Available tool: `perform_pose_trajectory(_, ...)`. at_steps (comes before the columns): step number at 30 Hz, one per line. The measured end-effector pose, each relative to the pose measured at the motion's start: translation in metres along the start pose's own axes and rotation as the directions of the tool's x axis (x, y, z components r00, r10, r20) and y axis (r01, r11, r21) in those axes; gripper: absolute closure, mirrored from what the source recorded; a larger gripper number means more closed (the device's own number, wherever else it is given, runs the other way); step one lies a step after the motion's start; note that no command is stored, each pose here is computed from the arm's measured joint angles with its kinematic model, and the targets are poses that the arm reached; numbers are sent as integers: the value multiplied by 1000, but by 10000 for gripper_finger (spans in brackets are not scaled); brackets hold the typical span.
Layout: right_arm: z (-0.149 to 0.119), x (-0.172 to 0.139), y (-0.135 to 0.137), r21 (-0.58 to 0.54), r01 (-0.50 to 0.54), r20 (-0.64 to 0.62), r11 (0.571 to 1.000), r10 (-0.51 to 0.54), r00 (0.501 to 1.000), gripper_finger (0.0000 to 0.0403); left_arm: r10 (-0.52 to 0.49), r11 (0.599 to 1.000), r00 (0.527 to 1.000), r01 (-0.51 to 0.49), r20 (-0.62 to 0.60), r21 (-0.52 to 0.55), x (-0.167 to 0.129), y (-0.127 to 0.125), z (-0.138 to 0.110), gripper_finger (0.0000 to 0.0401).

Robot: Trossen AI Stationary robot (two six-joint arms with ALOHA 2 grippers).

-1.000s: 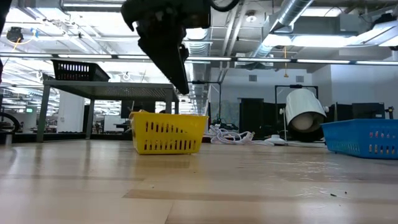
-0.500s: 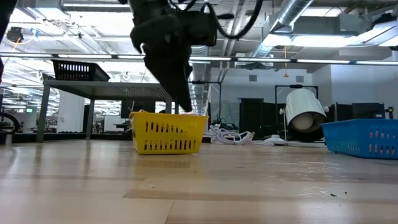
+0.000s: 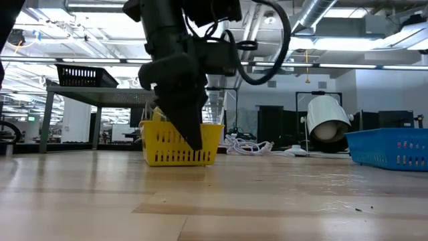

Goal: Pick & Place Office Desk Supplies
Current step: Put the yellow bin on the shelf

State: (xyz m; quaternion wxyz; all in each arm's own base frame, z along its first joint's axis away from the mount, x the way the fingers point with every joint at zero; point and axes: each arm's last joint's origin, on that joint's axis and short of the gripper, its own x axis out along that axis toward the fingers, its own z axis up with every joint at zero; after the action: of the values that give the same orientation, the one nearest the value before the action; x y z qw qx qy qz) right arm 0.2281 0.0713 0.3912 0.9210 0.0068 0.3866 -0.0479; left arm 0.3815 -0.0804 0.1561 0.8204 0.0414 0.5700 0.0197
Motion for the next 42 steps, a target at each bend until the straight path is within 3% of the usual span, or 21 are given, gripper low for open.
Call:
perform_pose_trajectory(15, -3, -3, 10, -23, -31, 2, 999, 31, 1000, 278, 59, 998, 998, -59, -15, -21, 14, -2, -2, 253)
perform_pose_trajectory(19, -4, -5, 14, -21, -32, 5, 999, 32, 999, 278, 80, 995, 996, -82, -29, -58, 17, -2, -4, 287)
perform_pose_trajectory(24, -5, -6, 17, -20, -11, 19, 1000, 11, 1000, 278, 101, 993, 994, -103, -41, -63, 16, -1, -5, 367)
perform_pose_trajectory(26, -6, -7, 19, -19, -17, 19, 1000, 17, 1000, 278, 101, 993, 994, -103, -41, -58, 12, -3, -6, 391)
perform_pose_trajectory(32, -7, -8, 22, -22, -28, 19, 999, 29, 999, 278, 83, 995, 994, -86, -66, -54, -2, -11, -12, 399)
perform_pose_trajectory(42, -6, -8, 21, -12, 10, 37, 1000, -9, 999, 278, 97, 991, 995, -98, -16, -88, -63, -25, -21, 400)
